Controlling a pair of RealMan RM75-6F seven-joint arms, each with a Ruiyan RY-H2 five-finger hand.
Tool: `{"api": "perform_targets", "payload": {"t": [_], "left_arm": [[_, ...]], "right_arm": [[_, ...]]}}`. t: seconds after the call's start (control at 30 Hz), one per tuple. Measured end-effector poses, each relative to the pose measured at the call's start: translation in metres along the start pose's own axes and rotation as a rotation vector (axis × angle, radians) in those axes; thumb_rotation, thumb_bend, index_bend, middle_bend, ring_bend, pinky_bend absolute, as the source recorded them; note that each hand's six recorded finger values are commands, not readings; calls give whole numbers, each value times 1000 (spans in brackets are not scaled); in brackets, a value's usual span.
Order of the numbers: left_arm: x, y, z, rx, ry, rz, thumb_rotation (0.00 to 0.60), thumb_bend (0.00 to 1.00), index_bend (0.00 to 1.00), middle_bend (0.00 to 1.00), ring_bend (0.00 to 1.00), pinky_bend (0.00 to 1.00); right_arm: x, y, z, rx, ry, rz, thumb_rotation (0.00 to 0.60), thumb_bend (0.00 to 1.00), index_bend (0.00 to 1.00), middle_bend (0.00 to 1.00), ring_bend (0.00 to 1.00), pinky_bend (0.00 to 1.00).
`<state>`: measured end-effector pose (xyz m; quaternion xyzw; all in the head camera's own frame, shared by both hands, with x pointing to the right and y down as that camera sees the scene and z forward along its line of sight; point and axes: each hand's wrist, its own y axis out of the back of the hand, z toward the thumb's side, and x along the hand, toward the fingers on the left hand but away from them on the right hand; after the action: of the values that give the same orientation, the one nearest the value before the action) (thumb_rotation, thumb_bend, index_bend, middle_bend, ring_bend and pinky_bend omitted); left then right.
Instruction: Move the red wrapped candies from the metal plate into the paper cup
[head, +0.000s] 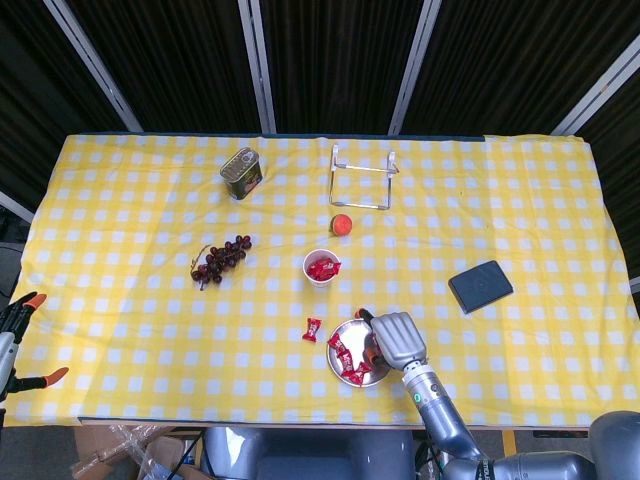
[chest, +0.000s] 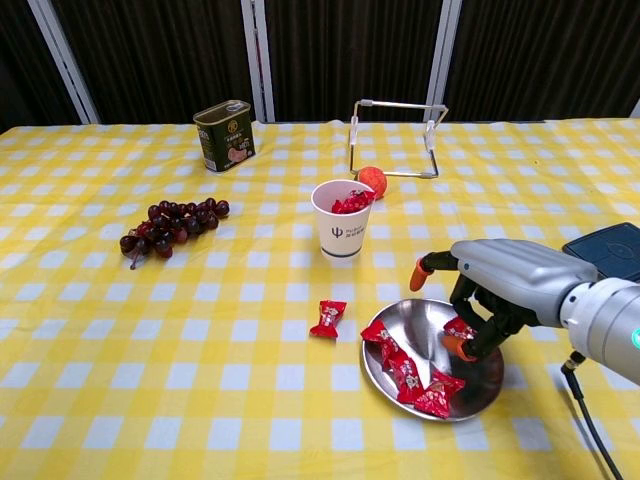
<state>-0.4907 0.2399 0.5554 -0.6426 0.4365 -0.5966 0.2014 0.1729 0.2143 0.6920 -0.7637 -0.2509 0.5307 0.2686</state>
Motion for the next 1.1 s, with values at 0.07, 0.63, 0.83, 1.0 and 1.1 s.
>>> {"api": "perform_targets", "payload": {"t": [0.07,0.63,0.83,1.0,1.1], "left_arm": [[0,0,0,0,1,0,600,51,0,0,0,0],[0,-1,0,0,3,-3,600,51,0,0,0,0],[0,0,0,-1,3,-1,600,51,0,0,0,0],[0,-1,0,-1,3,-2,600,52,0,0,0,0],[-1,0,0,0,2,-1,600,51,0,0,0,0]], "right_arm": [[-1,-2,-3,0,-9,1,600,378,267,797,923,1000],[-8,-11,-20,-5,-63,13,600,371,344,797,923,1000],[-8,-7,-23,-12,-70,2,600,371,344,797,923,1000],[-7,-6,-25,-18,-71,-1,600,374,344,796,923,1000],[-7,-5,-26,-21,-73,-1,600,375,344,796,923,1000]]}}
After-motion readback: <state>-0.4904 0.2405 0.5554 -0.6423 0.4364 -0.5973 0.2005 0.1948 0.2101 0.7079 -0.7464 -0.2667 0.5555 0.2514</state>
